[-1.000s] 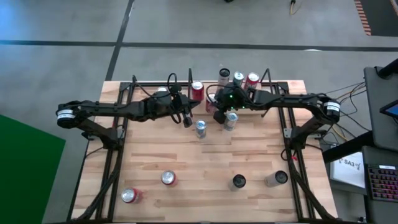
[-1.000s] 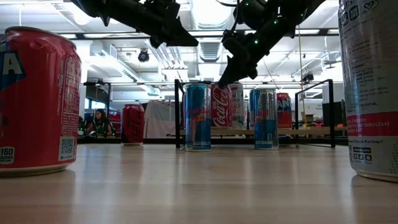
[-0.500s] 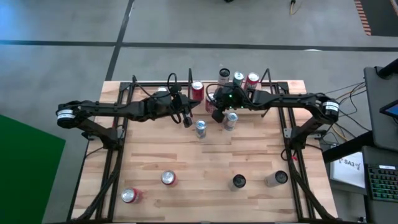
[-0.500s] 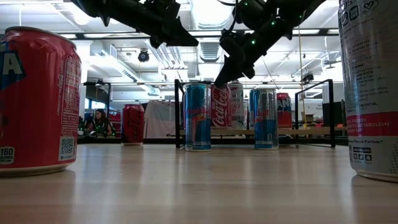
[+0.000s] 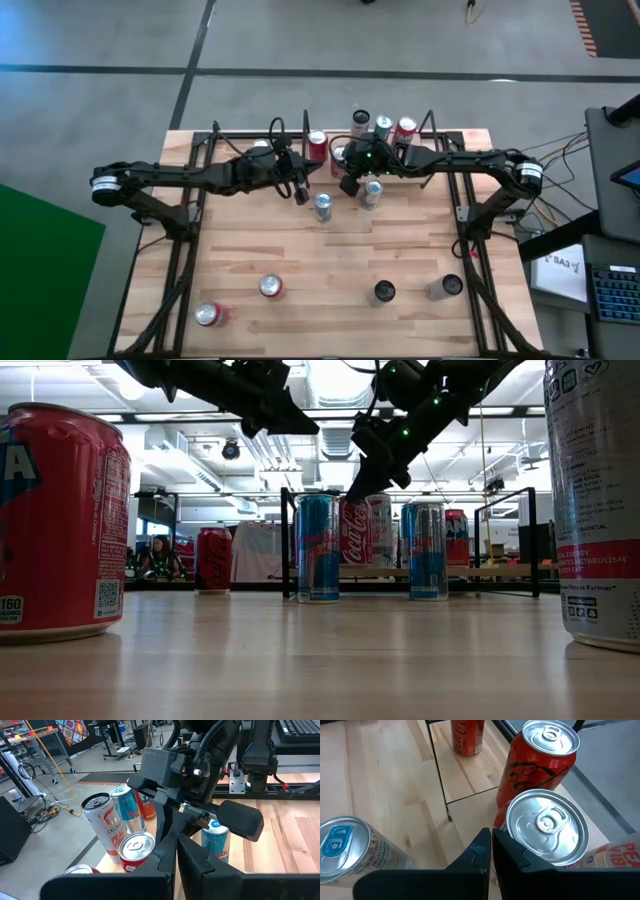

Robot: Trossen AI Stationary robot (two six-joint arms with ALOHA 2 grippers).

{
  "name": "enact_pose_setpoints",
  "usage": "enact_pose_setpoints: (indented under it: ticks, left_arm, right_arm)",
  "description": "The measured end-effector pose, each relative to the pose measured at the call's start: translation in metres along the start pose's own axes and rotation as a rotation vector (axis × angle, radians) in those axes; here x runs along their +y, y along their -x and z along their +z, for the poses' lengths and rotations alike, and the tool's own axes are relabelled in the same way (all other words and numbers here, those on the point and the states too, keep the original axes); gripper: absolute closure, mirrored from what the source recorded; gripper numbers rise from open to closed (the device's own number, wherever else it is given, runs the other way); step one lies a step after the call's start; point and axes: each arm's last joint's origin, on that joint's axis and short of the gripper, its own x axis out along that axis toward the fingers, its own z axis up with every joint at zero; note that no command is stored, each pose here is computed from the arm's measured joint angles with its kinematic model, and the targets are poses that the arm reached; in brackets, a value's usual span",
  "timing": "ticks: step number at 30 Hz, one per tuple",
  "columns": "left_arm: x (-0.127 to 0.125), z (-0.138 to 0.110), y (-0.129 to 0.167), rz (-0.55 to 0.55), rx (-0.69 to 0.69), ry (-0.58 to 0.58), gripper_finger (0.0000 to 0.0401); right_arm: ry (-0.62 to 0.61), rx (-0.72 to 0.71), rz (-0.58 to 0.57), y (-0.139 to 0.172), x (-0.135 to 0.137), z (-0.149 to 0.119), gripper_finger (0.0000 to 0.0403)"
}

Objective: Place canned beverage on shelf
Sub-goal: Put the red and white soda can on the shelf

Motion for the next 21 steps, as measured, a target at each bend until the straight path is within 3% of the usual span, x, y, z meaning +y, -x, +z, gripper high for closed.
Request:
enact_pose_setpoints:
  ticks: [12,15,19,21]
  left_arm:
    - [0.0,-0.001,0.0,-0.001,0.006,-0.001,0.0401]
    - [0.0,-0.001,0.0,-0.001,0.007,0.002,0.0401]
    - [0.0,-0.001,0.0,-0.001,0.007,0.002,0.0401]
    - [0.0,-0.001,0.0,-0.001,0.007,0.002,0.0401]
  right_arm:
    - [0.005,-0.05,-0.022,0.015,-0.006,0.03,0.0394]
    - [-0.053,-0.046,-0.042,0.013,-0.011,0.029,0.0394]
    - [-0.172,-0.05,-0.184,0.012,-0.015,0.026,0.0394]
    - [-0.211,-0.043,-0.192,0.011,-0.015,0.024,0.0394]
